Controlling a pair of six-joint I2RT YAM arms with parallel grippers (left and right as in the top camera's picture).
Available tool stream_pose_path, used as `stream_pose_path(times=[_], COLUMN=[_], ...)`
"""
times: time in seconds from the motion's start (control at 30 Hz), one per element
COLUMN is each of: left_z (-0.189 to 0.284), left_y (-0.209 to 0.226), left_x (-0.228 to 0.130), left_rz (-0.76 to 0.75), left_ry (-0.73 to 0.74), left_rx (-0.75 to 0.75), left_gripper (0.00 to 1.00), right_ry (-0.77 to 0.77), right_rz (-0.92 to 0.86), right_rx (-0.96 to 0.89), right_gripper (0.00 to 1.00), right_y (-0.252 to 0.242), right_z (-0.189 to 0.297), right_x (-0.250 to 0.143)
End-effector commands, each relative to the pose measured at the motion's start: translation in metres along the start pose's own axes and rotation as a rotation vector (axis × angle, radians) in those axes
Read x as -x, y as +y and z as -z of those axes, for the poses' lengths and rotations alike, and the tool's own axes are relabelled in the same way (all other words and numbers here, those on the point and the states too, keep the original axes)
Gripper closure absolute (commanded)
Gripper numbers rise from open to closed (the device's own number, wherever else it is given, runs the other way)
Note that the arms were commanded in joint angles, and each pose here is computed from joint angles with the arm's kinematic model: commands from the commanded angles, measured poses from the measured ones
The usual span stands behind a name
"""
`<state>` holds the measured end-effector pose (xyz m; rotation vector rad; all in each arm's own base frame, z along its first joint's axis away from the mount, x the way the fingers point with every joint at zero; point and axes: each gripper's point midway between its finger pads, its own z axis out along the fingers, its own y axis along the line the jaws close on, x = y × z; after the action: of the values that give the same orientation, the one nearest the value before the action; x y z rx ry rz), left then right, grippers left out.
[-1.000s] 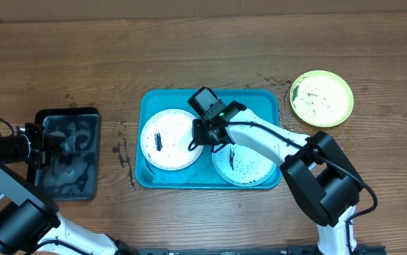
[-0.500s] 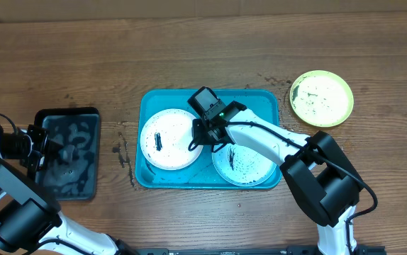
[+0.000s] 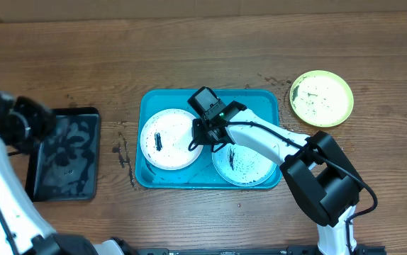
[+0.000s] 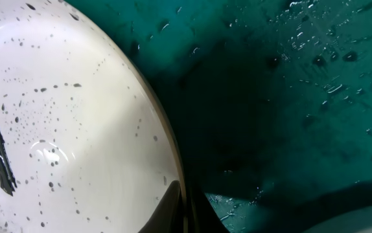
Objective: Clean dirty plates on tray and stack at the side
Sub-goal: 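Carry the sponge onto the white plate with the left gripper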
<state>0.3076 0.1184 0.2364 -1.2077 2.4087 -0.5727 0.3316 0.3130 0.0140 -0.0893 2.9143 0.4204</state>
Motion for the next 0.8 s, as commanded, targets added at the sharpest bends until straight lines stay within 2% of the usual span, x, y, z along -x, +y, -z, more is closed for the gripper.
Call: stream_pose_path(times=[0.0,0.1,0.33,0.53,0.77], left_z=[-0.020,-0.042,-0.106,-0.175,-0.224], left_y=[-0.028,-0.036,-0.065,-0.070,-0.054], left_x=[-0.025,-0.040,-0.103,-0.159,-0.199], left_rz=[-0.132,-0.239,-0.488,-0.617,-0.683], left_ry=[0.068,0.074,0.220,0.392,0.516], left_rx=[0.011,0.115,0.205,0.280,0.364], left_gripper=[0.96,0.96,0.96,0.96,0.96], right_ry=[-0.019,-0.019,-0.018,-0.016,-0.016], right_rz=[0.010,0.010,0.008,0.008,0.011], right_rx=[0.001,0.001,0.000,-0.002,-0.002], right_gripper=[0.96,0.96,0.96,0.96,0.96], right_y=[0.004,0.004,0.004,0.003,0.003], right_z=[-0.001,-0.001,-0.001,-0.001,-0.001], right_x=[0.006,0.006,0.006,0.005,0.005])
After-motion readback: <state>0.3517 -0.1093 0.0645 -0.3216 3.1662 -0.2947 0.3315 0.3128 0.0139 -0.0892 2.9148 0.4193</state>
